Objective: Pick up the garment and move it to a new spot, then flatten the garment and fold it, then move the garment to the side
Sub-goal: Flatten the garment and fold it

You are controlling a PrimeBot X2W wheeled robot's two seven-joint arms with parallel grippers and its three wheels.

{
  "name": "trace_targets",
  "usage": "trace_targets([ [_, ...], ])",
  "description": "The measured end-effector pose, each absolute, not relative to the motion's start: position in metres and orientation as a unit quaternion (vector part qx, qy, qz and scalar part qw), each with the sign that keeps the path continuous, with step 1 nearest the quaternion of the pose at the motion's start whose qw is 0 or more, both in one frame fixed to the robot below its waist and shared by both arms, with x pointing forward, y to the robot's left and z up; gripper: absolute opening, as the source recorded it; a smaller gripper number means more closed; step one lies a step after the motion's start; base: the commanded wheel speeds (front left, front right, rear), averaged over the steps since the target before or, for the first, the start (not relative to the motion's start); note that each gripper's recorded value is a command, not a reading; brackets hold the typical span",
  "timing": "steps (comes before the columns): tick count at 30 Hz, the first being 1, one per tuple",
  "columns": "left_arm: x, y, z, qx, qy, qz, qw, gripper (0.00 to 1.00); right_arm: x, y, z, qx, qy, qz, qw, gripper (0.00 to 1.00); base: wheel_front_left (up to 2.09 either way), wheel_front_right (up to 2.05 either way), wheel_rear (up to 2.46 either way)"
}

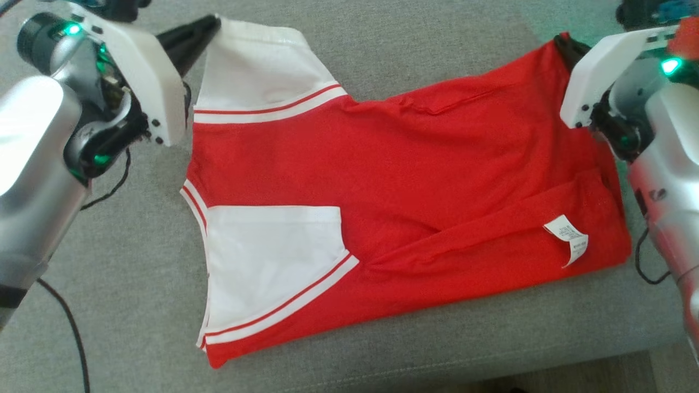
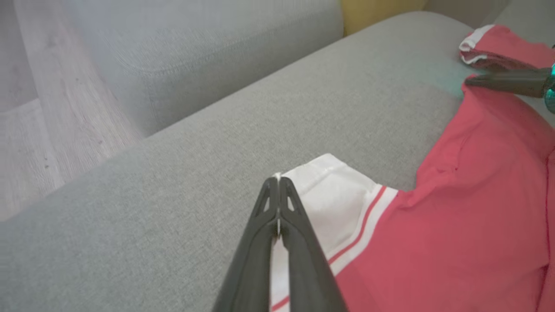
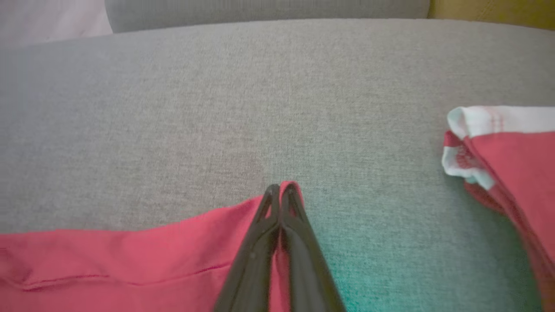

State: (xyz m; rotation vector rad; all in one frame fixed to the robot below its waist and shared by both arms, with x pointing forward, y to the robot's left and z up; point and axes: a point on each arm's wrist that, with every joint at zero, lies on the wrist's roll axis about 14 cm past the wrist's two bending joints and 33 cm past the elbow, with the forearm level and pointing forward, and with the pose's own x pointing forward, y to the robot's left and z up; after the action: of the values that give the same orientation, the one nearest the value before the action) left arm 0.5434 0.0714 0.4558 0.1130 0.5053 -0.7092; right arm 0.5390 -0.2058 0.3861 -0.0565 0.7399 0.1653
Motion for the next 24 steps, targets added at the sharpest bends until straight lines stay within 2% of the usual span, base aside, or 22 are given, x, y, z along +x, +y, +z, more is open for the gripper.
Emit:
trace_targets([
  [8, 0.552, 0.076, 0.497, 0.033, 0.157, -0.33, 0.93, 0.0, 0.551, -0.233, 0.421, 0.047, 0.304, 0.042, 0.951, 0.0, 0.0, 0.0, 0.0],
  [13, 0.544, 0.074, 0.524, 0.006, 0.123, -0.331, 0.935, 0.0, 0.538, -0.242, 0.427, 0.056, 0.295, 0.04, 0.953, 0.0, 0.0, 0.0, 0.0],
  [24, 0.471, 0.089, 0.524, -0.051, 0.128, -0.326, 0.935, 0.0, 0.501, -0.238, 0.418, 0.087, 0.29, 0.051, 0.952, 0.0, 0.0, 0.0, 0.0],
])
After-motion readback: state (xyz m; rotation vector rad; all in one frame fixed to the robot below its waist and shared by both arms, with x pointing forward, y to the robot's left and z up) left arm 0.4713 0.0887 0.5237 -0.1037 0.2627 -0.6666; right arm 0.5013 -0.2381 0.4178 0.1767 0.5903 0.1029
